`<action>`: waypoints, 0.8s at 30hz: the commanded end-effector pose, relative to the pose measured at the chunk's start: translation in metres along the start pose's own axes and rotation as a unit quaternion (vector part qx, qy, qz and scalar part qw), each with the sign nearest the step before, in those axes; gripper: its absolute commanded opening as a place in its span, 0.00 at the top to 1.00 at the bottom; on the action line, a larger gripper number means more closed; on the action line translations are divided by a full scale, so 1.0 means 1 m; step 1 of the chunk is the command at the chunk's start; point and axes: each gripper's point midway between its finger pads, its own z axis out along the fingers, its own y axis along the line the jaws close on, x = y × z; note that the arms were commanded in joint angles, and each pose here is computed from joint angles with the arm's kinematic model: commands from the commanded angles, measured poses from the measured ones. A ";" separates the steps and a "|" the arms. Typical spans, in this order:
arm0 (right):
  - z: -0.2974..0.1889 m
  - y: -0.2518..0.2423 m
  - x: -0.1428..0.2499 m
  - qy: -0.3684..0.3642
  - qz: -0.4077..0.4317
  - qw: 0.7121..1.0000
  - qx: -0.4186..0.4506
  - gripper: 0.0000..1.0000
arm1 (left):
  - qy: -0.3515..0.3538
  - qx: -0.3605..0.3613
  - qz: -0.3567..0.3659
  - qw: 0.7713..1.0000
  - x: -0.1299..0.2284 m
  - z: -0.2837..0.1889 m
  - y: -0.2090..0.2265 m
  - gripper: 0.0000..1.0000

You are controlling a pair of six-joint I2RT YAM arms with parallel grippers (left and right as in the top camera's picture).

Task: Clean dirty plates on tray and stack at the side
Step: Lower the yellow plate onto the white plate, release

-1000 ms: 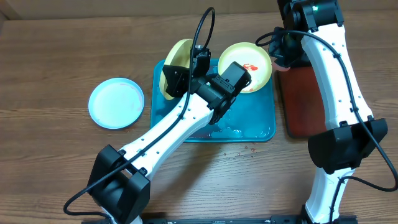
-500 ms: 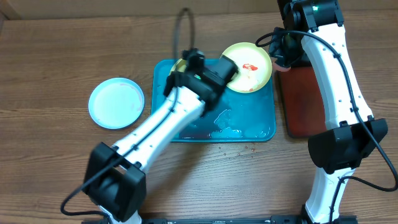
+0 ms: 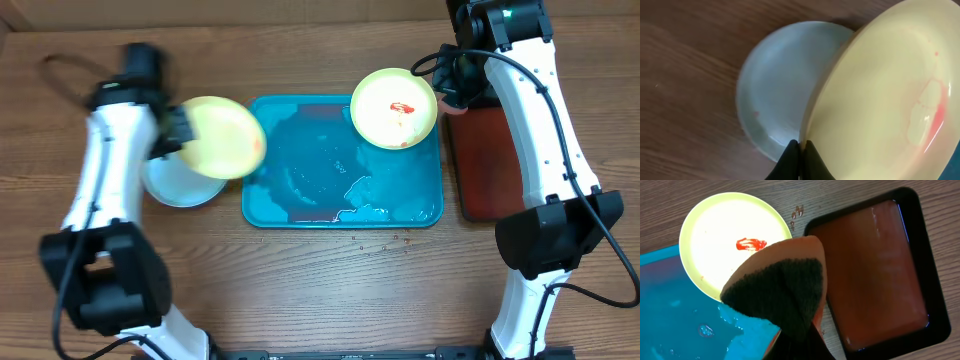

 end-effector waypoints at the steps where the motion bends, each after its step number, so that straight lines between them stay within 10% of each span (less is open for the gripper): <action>1: -0.011 -0.002 -0.007 -0.017 0.003 1.000 -0.008 0.96 | 0.012 0.045 -0.041 0.998 0.000 0.002 0.026 0.96; 24: -0.011 -0.002 -0.007 -0.017 0.001 1.000 -0.008 0.96 | 0.006 -0.011 -0.134 0.991 0.033 0.077 0.084 0.96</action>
